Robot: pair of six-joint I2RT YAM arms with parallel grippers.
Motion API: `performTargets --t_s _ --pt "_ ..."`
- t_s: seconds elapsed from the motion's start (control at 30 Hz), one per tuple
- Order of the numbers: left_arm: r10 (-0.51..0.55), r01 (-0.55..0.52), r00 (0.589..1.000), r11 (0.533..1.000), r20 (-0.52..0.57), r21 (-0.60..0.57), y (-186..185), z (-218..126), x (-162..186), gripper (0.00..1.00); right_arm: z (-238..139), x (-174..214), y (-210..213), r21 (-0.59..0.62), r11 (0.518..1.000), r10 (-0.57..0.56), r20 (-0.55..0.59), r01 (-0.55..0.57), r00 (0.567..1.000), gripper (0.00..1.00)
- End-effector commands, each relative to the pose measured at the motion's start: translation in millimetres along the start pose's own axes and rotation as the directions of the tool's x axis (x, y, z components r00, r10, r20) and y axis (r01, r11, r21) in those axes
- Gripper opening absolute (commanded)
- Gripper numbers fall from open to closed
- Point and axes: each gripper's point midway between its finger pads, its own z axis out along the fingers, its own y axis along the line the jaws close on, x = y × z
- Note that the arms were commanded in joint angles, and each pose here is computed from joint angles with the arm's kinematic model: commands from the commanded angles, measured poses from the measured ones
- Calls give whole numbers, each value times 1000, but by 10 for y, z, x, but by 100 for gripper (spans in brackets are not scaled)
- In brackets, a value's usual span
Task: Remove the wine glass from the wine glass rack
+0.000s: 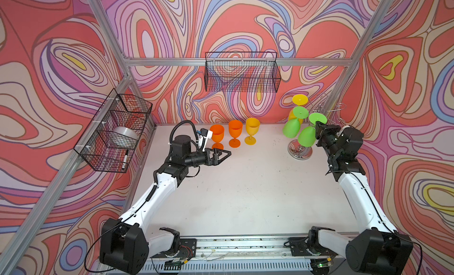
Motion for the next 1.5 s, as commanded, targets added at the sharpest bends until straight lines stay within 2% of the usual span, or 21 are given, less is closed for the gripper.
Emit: performTargets --t_s 0.0,0.63,0.8,1.07,1.47 --pt "22 -22 1000 1000 3 15 -65 2 -37 93 -35 72 146 -23 999 -38 -47 37 998 0" --pt "34 -34 999 999 8 15 -98 -19 -41 93 400 737 316 -60 994 -102 -248 90 963 0" --pt "43 -43 999 999 8 9 -111 -37 -35 93 456 746 326 -58 993 -119 -255 108 960 0" --pt "41 -41 999 999 6 17 -127 -40 -40 93 506 760 406 -54 985 -172 -332 164 928 0" --pt "39 -39 999 999 6 11 -109 -35 -39 93 540 551 380 -17 988 -154 -298 156 942 0"
